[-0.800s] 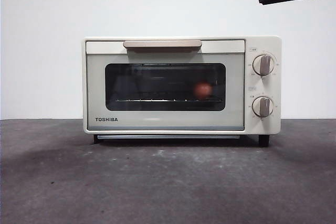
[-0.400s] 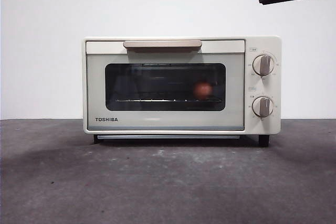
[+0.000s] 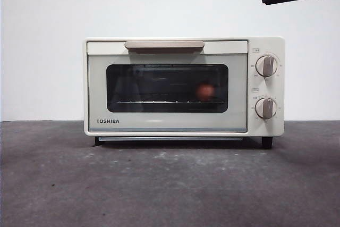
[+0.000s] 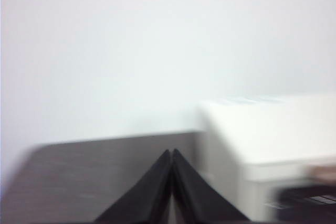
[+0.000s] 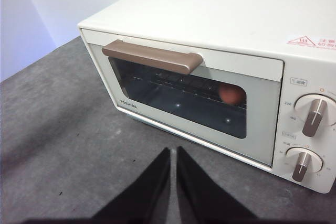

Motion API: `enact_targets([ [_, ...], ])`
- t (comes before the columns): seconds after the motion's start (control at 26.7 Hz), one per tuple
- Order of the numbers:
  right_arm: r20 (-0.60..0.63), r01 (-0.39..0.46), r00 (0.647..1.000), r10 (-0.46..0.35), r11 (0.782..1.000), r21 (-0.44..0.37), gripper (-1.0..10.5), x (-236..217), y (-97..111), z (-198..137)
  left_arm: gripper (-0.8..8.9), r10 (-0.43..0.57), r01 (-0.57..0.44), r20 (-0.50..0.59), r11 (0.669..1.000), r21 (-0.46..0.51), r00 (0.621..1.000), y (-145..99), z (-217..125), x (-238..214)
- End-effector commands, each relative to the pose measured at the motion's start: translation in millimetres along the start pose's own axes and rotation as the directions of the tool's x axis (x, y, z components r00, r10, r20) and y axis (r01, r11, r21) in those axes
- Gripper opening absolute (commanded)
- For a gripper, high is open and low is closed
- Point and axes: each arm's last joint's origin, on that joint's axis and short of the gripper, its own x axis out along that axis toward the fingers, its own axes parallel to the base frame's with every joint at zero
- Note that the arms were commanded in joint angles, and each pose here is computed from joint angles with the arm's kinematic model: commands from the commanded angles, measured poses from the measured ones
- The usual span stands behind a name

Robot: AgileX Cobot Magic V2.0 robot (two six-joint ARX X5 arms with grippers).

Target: Eggoven

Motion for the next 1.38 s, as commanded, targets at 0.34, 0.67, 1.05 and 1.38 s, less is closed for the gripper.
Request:
enact_targets([
  [0.34, 0.011, -0.004, 1.000, 0.004, 1.000, -0.015, 0.0, 0.5, 1.3, 1.8, 0.06, 0.232, -0.232, -0.008, 0.972, 0.049, 0.973, 12.6, -91.7, -29.7],
  [0.67, 0.011, -0.004, 1.000, 0.004, 1.000, -0.015, 0.0, 0.5, 1.3, 1.8, 0.06, 0.229, -0.228, -0.127, 0.973, 0.023, 0.965, 11.2, -140.5, -33.6],
  [1.05, 0.038, -0.009, 0.999, 0.009, 1.000, -0.018, 0.0, 0.3, 1.8, 4.4, 0.06, 0.198, -0.232, -0.287, 0.969, -0.088, 0.937, 9.8, -165.0, -35.1],
  [1.38, 0.040, -0.009, 0.999, 0.010, 1.000, -0.018, 0.0, 0.3, 1.9, 4.6, 0.06, 0.196, -0.244, -0.279, 0.958, -0.149, 0.940, 9.8, -164.3, -34.8],
])
